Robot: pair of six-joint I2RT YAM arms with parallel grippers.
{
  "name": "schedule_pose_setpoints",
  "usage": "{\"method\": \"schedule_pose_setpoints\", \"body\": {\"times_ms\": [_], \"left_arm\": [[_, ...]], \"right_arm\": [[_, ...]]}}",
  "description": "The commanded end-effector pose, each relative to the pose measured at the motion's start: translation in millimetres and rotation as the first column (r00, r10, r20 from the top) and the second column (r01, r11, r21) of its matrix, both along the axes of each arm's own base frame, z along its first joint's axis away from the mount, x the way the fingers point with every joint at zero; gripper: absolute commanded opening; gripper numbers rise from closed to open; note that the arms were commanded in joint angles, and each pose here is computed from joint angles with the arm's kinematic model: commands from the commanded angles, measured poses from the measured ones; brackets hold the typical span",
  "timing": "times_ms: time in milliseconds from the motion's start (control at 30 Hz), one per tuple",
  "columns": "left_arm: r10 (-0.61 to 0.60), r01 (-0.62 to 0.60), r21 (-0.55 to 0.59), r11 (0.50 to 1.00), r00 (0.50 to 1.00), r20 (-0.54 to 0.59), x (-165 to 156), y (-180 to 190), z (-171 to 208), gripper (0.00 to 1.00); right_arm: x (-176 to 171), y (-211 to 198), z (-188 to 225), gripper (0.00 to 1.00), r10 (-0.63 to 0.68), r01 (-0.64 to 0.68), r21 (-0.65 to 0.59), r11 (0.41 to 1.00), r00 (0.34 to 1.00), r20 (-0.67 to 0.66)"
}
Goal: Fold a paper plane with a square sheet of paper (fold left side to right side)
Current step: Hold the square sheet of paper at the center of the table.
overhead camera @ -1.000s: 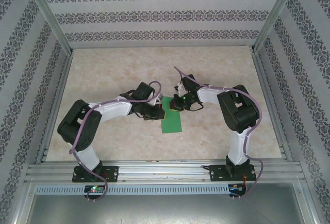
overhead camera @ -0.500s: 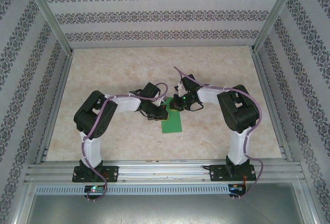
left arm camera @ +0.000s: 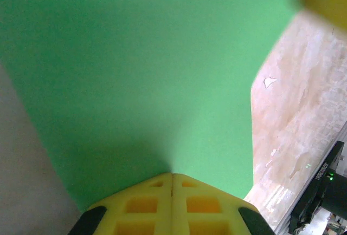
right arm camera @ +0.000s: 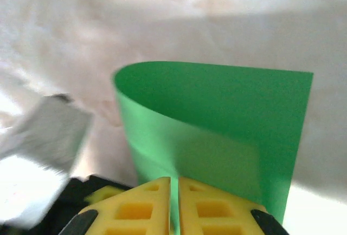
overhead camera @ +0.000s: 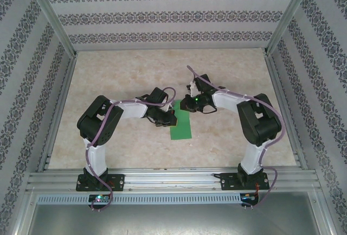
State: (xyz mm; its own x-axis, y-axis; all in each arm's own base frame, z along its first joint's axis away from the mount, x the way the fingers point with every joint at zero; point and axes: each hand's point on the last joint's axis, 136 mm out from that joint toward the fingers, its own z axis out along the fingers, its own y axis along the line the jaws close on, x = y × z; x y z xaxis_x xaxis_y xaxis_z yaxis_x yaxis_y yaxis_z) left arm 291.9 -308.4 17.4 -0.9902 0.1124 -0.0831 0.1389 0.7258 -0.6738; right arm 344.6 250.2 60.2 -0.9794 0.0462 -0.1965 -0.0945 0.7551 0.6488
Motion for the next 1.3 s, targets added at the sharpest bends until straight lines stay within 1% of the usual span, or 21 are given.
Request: {"method": "schedule_pose_setpoints", "body": {"times_ms": [0,100,300,400,600,800,967,1067,1267], "left_arm": [[0.02,-0.013,0.1,0.995,0.997,-0.072,-22.3,10.7,-29.7,0.0],[0.027,-0.02,0.097,0.995,0.997,-0.07,-21.8,8.7,-29.5,0.0],[0.028,-0.022,0.097,0.995,0.997,-0.068,-21.4,7.4,-29.0,0.0],[0.028,-0.022,0.097,0.995,0.997,-0.067,-20.6,6.8,-27.9,0.0],[0.026,-0.02,0.083,0.996,0.998,-0.063,-18.4,3.9,-22.9,0.0],[0.015,-0.014,0.034,0.999,0.999,-0.033,-9.1,-6.9,-2.6,0.0],[0.01,-0.01,-0.023,1.0,1.0,0.02,7.7,-16.1,18.6,0.0],[-0.005,0.008,-0.052,0.999,0.998,0.057,19.3,-18.7,27.0,0.0],[-0.015,0.022,-0.059,0.998,0.994,0.11,39.9,-15.8,25.1,0.0]], "right_arm": [[-5.2,-10.4,24.0,0.09,-0.016,0.016,0.01,1.0,0.998,0.058],[-26.8,-15.3,27.0,0.0,-0.021,0.021,0.027,0.999,0.999,0.034],[-79.9,-8.4,9.1,0.0,0.012,-0.009,0.048,0.999,0.998,-0.062],[-94.9,-4.2,-8.5,0.0,0.025,-0.022,0.03,0.999,0.994,-0.108],[-104.1,-11.5,-42.4,0.0,0.006,-0.017,-0.059,0.998,0.984,-0.176],[-112.0,-26.5,-60.8,0.0,-0.005,-0.029,-0.157,0.987,0.977,-0.213],[-121.7,-38.9,-73.3,0.0,-0.001,-0.055,-0.227,0.972,0.97,-0.242],[-125.1,-42.4,-78.4,0.0,0.0,-0.063,-0.243,0.968,0.968,-0.252],[-127.3,-47.6,-84.6,0.0,-0.004,-0.07,-0.274,0.959,0.965,-0.261]]}}
